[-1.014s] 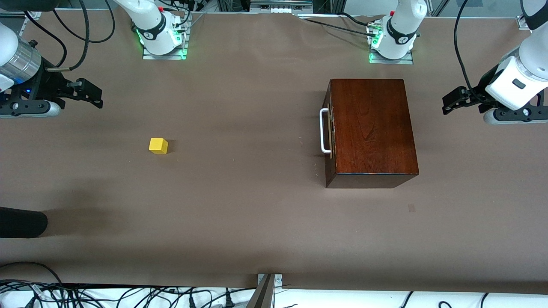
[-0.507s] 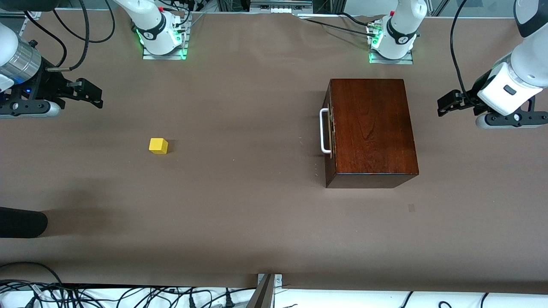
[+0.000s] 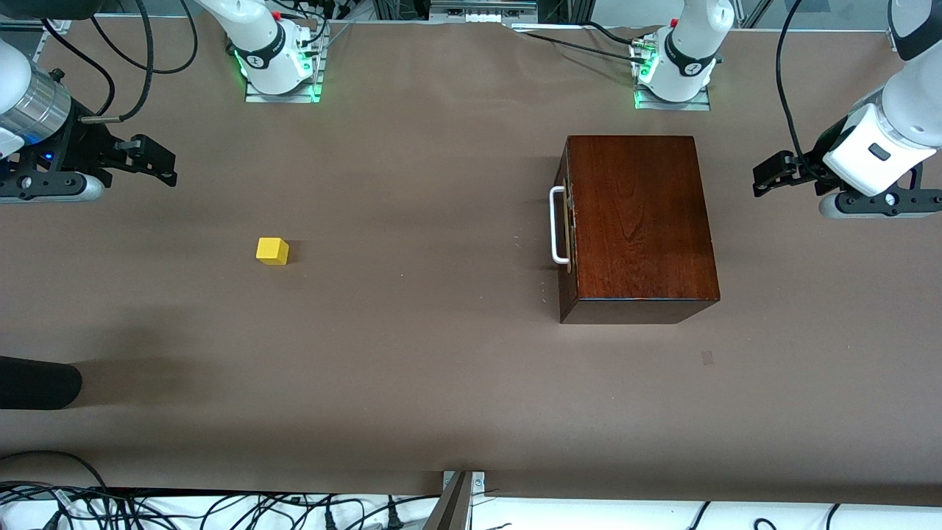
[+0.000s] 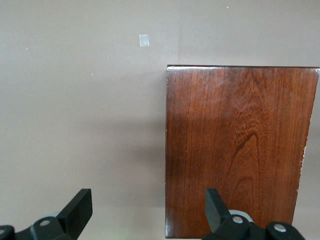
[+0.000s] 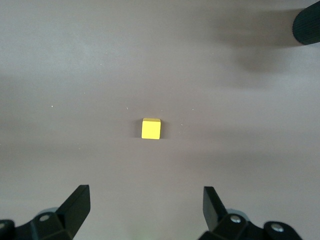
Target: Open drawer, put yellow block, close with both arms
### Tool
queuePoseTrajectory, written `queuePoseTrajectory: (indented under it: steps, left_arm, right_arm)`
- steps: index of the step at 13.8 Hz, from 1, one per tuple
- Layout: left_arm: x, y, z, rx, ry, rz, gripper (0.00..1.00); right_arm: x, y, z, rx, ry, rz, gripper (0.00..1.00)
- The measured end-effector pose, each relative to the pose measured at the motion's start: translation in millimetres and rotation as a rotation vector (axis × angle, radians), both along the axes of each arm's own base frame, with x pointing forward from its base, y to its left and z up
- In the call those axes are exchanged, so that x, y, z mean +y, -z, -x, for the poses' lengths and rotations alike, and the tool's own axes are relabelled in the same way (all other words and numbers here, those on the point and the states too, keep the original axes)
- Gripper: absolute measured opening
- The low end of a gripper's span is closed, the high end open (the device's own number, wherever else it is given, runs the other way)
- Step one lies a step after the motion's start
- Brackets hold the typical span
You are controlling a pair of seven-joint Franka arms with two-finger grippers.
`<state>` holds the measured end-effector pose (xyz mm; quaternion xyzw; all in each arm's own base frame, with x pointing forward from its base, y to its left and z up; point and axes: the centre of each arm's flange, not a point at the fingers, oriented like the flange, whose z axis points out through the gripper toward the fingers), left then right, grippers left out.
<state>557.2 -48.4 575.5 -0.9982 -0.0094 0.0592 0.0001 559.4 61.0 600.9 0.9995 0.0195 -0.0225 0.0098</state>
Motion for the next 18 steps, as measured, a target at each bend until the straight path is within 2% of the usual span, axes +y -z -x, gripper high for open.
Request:
queuePoseTrajectory:
  steps: [4, 8, 11, 14, 18]
  left_arm:
    - [-15, 9, -2, 0.017, 0.078, 0.010, 1.00]
    - [-79, 11, 4, 0.011, 0.175, 0.018, 1.00]
    - [-131, 19, 4, -0.023, 0.159, 0.027, 1.00]
    - [-183, 42, 1, -0.010, 0.152, 0.034, 1.00]
    - [-247, 87, -10, 0.009, 0.134, -0.031, 1.00]
  right_arm:
    - [0, 0, 0, 0.000, 0.000, 0.000, 1.00]
    - [0, 0, 0, 0.000, 0.000, 0.000, 1.00]
    - [0, 0, 0, 0.000, 0.001, 0.000, 1.00]
    - [0, 0, 0, -0.001, 0.001, 0.000, 1.00]
    - [0, 0, 0, -0.002, 0.001, 0.000, 1.00]
